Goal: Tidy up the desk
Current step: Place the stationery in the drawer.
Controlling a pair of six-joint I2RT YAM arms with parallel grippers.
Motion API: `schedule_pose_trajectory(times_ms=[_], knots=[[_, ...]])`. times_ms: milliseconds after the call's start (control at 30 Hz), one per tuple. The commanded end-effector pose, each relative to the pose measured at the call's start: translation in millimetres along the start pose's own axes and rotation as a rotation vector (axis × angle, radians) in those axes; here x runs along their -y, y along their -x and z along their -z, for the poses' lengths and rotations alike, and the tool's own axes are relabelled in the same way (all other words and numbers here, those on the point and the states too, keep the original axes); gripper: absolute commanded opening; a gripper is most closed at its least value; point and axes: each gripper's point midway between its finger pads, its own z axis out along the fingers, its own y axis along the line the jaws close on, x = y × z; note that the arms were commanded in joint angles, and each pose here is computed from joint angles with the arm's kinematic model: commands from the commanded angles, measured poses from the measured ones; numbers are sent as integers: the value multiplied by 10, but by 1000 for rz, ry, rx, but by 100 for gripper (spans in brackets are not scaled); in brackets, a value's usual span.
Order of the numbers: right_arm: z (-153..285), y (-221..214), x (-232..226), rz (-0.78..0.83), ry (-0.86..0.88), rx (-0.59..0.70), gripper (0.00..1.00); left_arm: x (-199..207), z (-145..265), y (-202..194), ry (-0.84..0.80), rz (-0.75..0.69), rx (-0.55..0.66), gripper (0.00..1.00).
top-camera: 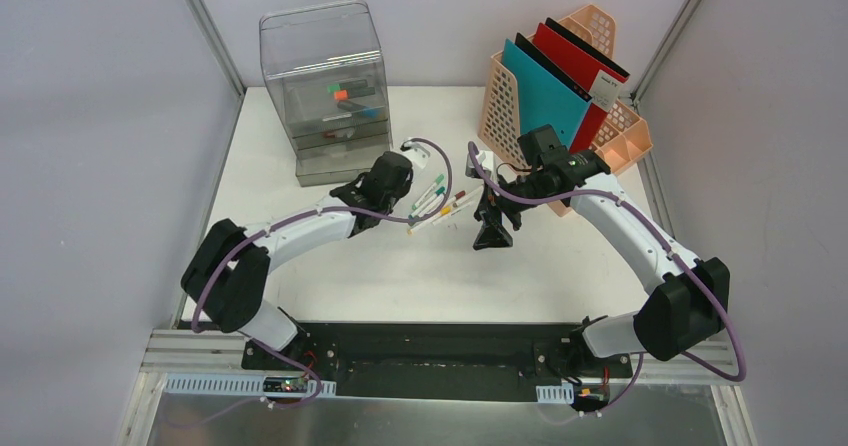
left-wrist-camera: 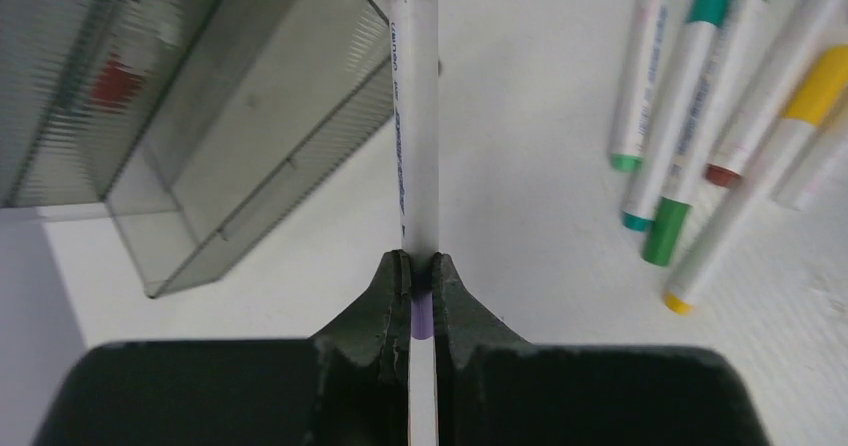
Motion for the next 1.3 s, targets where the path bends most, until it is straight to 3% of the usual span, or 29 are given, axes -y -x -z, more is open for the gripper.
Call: schedule_pose_trajectory(times_ms=[0, 233, 500, 567, 733, 933, 1033, 1133, 1267], knots=[[91, 190, -4, 75, -17, 43, 81, -547, -153, 351, 234, -188, 66, 0], [91, 190, -11, 76, -13, 42, 81, -977, -564, 373, 343, -181, 27, 0], [93, 190, -16, 76, -11, 43, 81, -1298, -718, 411, 402, -202, -5, 0], [94, 192, -22, 76, -10, 44, 81, -1360, -761, 362, 415, -202, -24, 6], [101, 197, -23, 78, -12, 45, 81, -1446, -825, 307, 454, -196, -34, 41], [106, 199, -22, 80, -15, 45, 81, -1429, -707, 372, 446, -136, -4, 52], [103, 199, -18, 80, -15, 45, 81, -1246, -552, 399, 350, -13, 43, 65], [98, 192, -9, 78, -17, 42, 81, -853, -372, 426, 118, 159, 85, 76], [94, 177, 26, 72, -25, 38, 82, -291, -76, 450, -200, 321, 106, 78]])
